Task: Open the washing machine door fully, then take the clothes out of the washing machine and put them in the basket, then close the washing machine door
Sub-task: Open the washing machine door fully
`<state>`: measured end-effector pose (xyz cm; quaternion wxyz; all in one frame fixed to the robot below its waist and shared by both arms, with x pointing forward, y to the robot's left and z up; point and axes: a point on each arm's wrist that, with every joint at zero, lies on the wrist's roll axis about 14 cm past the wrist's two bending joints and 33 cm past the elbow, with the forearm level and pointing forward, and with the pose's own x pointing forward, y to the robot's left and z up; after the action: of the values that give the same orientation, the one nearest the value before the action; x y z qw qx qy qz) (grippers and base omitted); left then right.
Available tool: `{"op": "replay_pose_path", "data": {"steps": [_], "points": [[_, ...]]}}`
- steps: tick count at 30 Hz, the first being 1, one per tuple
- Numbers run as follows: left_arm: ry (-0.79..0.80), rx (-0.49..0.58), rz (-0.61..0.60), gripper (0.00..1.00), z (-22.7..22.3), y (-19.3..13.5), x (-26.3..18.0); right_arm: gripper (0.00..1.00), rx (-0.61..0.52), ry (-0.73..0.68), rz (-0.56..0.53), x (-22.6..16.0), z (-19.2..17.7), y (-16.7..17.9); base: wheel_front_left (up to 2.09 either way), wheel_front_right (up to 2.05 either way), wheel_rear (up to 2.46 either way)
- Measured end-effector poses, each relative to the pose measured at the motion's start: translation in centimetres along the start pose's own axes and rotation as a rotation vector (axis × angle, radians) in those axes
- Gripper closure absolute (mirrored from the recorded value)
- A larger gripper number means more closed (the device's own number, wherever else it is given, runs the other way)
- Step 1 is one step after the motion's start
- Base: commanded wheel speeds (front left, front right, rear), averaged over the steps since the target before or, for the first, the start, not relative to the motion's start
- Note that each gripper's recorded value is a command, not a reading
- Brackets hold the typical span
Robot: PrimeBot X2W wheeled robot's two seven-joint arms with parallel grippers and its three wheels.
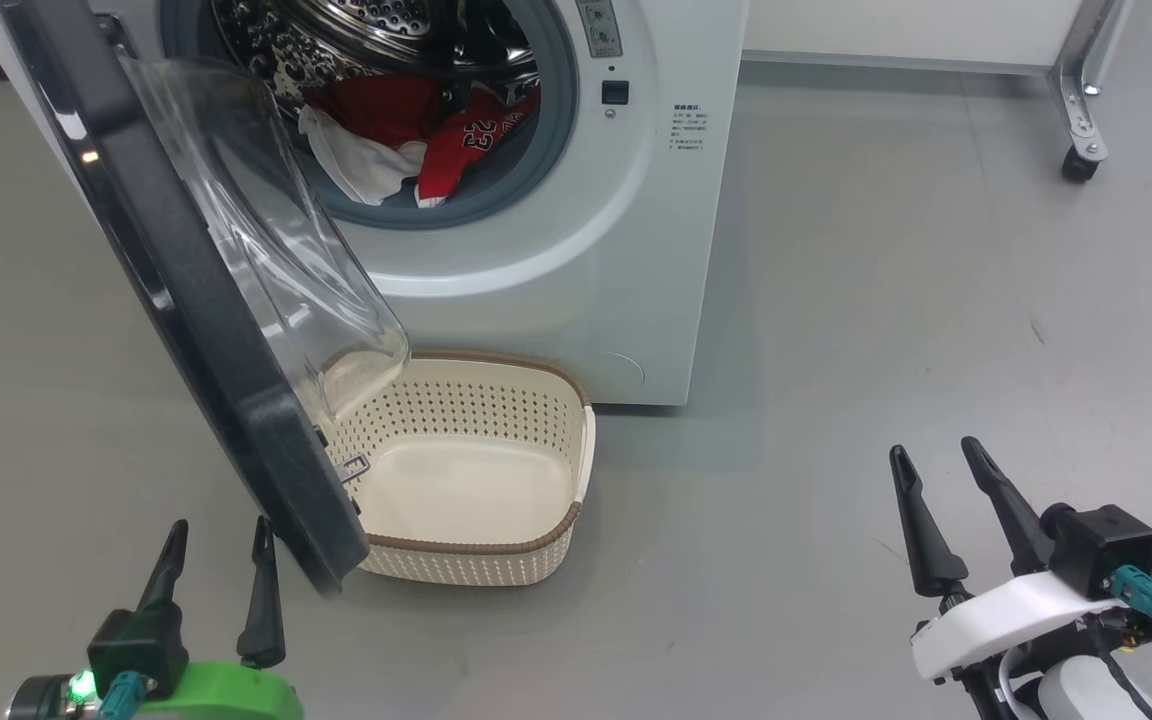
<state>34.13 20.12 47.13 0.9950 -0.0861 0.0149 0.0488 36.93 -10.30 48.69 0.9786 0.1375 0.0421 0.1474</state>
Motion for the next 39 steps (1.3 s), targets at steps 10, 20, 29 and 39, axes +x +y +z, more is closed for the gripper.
{"op": "replay_pose_path", "data": {"steps": [10,20,29,39], "points": [[-0.002,-0.005,0.003,0.00,0.0,0.2,-0.1,0.00,-0.009,0.001,-0.007,-0.3,-0.3,0.0,0.00,0.00,0.00],[-0.001,-0.004,0.004,1.00,0.0,0.3,-0.2,0.00,-0.021,0.005,-0.005,-0.5,-0.5,0.1,0.00,0.00,0.00],[-0.017,-0.007,0.026,1.00,0.5,1.1,-0.3,0.00,-0.025,0.004,-0.002,-0.7,-0.6,0.4,0.00,0.00,0.00],[-0.139,-0.039,0.056,1.00,4.4,2.1,0.7,0.00,-0.017,-0.005,-0.010,-0.8,-0.5,0.5,0.00,0.00,0.00]]}}
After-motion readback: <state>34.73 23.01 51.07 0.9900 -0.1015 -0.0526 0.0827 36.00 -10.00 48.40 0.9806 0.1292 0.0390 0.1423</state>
